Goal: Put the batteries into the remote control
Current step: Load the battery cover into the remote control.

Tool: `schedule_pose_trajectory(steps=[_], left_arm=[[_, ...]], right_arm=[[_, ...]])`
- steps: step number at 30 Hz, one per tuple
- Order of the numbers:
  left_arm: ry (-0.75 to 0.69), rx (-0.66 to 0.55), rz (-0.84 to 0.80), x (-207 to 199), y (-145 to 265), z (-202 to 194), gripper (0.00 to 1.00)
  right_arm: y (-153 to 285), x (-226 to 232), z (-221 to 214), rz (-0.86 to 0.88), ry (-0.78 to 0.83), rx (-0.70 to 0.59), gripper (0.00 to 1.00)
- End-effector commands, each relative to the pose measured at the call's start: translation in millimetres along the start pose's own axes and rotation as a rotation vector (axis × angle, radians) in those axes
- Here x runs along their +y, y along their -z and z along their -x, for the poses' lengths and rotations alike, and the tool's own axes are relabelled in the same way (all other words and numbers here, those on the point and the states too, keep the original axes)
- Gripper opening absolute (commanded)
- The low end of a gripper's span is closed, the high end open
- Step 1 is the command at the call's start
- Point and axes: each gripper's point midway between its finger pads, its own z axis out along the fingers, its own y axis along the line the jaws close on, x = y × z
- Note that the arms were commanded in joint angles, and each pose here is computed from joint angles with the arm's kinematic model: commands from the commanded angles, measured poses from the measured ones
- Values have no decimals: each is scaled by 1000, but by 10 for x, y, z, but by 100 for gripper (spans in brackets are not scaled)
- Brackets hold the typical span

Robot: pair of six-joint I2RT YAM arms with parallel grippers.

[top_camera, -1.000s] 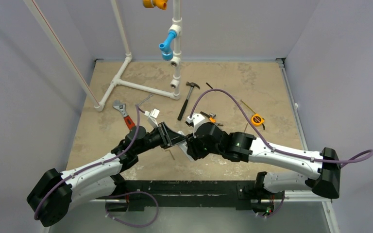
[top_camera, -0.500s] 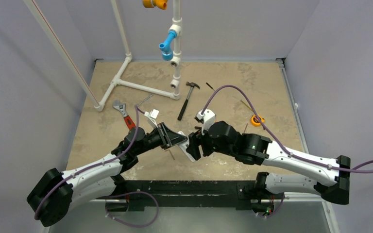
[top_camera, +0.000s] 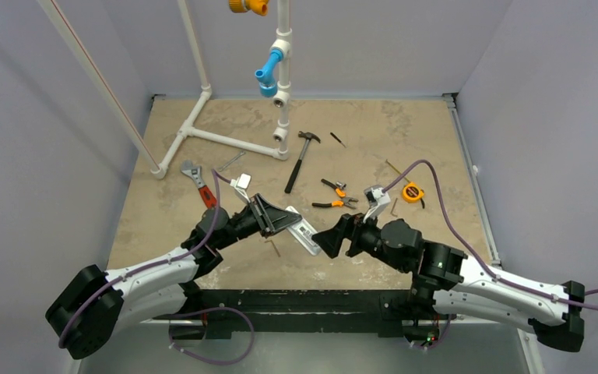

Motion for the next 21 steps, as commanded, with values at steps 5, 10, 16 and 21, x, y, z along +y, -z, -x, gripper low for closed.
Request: schedule_pose_trajectory(steps=[5, 10, 16, 21], left_arm=[[-4, -44, -126, -331, 19, 97, 0], [-5, -44, -134, -364, 25, 100, 0], [-9, -43, -135, -373, 25, 100, 0], [-11, -41, -135, -376, 24, 99, 0]], right_arm=[[-41, 275, 165, 172, -271, -136, 93], [-111, 275, 76, 193, -331, -126, 91], [-144, 265, 24, 203, -361, -121, 83], [-157, 248, -12, 200, -367, -113, 72]])
